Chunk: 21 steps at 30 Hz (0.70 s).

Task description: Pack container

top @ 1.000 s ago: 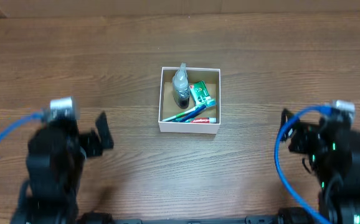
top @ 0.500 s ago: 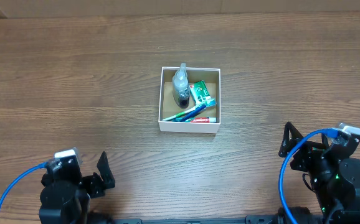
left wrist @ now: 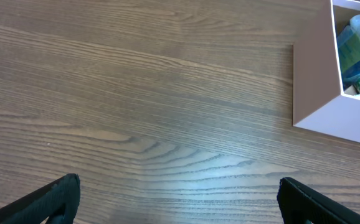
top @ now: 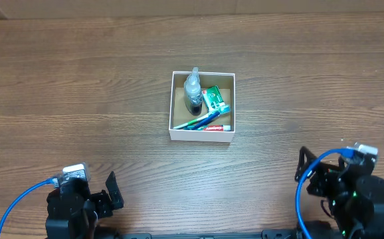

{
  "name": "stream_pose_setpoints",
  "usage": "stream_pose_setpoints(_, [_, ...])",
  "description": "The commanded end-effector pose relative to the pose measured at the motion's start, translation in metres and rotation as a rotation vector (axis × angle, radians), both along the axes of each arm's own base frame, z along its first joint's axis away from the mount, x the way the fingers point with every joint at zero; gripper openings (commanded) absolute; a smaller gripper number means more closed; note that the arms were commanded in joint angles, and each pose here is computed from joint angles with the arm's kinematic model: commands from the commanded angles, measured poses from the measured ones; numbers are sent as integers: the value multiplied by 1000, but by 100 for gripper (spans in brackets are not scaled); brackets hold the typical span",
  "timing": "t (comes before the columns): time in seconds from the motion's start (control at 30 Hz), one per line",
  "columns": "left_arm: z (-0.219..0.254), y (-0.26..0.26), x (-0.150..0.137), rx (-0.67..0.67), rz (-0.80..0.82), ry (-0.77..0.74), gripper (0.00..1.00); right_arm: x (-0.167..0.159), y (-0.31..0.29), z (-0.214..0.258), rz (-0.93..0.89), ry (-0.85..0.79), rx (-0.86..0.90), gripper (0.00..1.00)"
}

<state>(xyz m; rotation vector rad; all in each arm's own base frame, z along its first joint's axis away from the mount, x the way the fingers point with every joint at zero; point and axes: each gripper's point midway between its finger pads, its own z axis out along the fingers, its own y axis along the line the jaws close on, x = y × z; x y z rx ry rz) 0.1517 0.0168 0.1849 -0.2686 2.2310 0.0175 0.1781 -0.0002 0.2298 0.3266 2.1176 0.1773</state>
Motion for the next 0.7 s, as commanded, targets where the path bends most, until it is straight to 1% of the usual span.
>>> stream_pose_setpoints(0.0, [-1, 2, -1, -5, 21, -6, 100, -10, 2, 5, 7, -56, 5, 100])
stream_pose_setpoints(0.13, [-1, 2, -1, -5, 21, -6, 100, -18, 2, -5, 9, -130, 4, 100])
stream_pose_setpoints(0.2, [-1, 2, -1, -5, 21, -6, 100, -11, 5, -12, 42, -198, -13, 100])
stream_pose_setpoints(0.27, [-1, 2, -1, -5, 21, -6, 100, 1, 18, -20, 146, -276, -58, 100])
stream_pose_setpoints(0.3, [-1, 2, -1, -5, 21, -6, 100, 15, 27, -28, 210, -312, -82, 100])
stream_pose_setpoints(0.33, [-1, 2, -1, -5, 21, -6, 100, 27, 28, -31, 216, -357, -86, 100])
stream_pose_setpoints(0.47, [-1, 2, -1, -5, 21, -6, 100, 53, 27, -33, 203, -512, -105, 100])
stream_pose_setpoints(0.6, [-1, 2, -1, -5, 21, -6, 100, 67, 20, -35, 155, -657, -132, 100])
stream_pose_setpoints(0.67, [-1, 2, -1, -5, 21, -6, 100, 68, 17, -47, 143, -603, -138, 100])
